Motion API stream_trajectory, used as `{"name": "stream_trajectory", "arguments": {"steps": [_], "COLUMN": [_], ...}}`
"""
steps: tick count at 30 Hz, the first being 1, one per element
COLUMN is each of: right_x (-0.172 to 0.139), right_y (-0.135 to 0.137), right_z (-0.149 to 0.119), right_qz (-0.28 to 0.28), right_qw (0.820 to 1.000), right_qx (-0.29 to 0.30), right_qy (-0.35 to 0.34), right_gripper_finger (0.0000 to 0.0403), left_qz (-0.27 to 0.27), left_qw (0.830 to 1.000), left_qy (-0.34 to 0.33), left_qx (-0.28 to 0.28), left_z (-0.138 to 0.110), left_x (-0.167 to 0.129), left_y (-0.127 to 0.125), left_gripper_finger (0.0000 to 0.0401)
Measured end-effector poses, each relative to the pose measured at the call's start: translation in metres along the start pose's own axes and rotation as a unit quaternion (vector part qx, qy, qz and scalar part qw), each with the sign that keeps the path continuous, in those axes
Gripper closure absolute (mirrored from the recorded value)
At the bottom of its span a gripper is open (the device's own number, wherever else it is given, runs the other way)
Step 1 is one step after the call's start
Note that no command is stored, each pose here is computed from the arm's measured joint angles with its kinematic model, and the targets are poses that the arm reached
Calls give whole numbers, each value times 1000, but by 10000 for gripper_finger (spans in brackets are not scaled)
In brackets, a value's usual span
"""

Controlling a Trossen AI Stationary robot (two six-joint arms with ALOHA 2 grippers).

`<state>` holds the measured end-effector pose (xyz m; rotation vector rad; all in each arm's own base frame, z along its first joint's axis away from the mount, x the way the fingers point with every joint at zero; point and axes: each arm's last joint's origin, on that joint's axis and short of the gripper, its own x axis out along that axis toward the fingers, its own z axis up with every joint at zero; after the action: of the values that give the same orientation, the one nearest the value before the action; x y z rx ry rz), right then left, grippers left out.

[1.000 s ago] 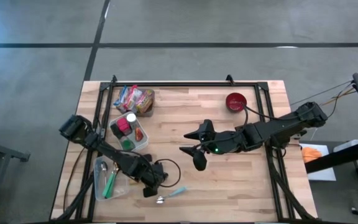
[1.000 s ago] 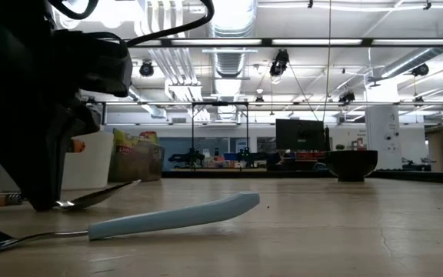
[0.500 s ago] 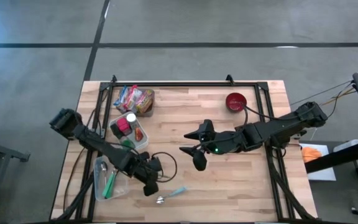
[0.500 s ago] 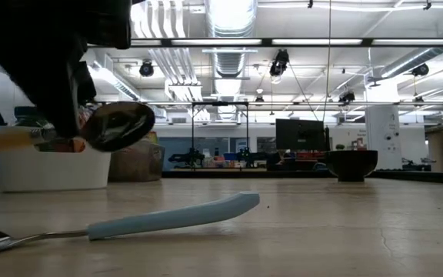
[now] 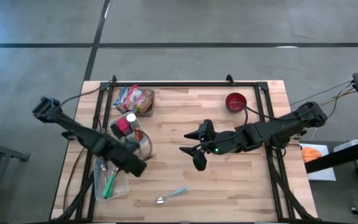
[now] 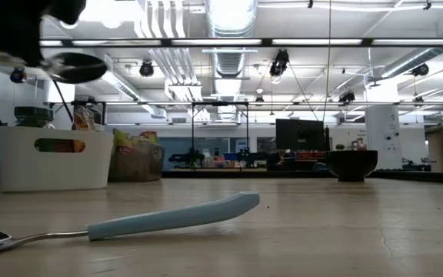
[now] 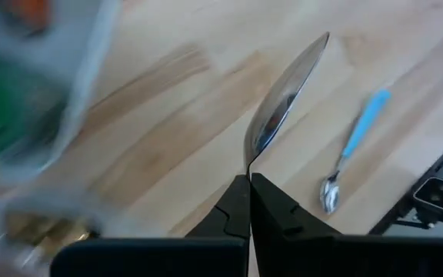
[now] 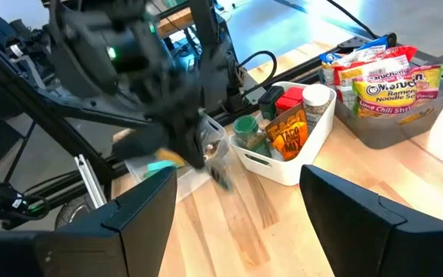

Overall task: Pick & Place Food Item
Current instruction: Put the yellow spoon into the transparent bin

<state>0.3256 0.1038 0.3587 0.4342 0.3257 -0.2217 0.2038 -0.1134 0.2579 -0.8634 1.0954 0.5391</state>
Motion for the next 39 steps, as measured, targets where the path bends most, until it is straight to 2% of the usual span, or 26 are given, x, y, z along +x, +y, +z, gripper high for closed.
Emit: {"name": "stream_trajectory", "arguments": {"steps": [6, 11, 16, 21, 27, 39], "right_x": [0, 0, -1, -1, -1, -1], "right_y": [0, 0, 0, 0, 0, 0], "right_z": [0, 0, 0, 0, 0, 1], "right_qz": [0, 0, 1, 0, 1, 1], "right_qw": [1000, 1000, 1000, 1000, 1000, 1000], "right_qx": [0, 0, -1, -3, -3, 11], "right_qy": [0, 1, 1, 0, 0, -1], "right_gripper_finger": [131, 131, 131, 131, 131, 131], "left_qz": [42, 61, 70, 99, 100, 121], "left_qw": [997, 992, 988, 975, 970, 968], "left_qy": [10, 17, 24, 14, 15, 7], "left_qx": [-67, -107, -134, -200, -220, -220], "left_z": [-13, -27, -47, -62, -65, -67], "left_x": [-26, -33, -35, -23, -5, 5], "left_y": [25, 33, 37, 51, 57, 67], "left_gripper_finger": [401, 401, 401, 401, 401, 401]}}
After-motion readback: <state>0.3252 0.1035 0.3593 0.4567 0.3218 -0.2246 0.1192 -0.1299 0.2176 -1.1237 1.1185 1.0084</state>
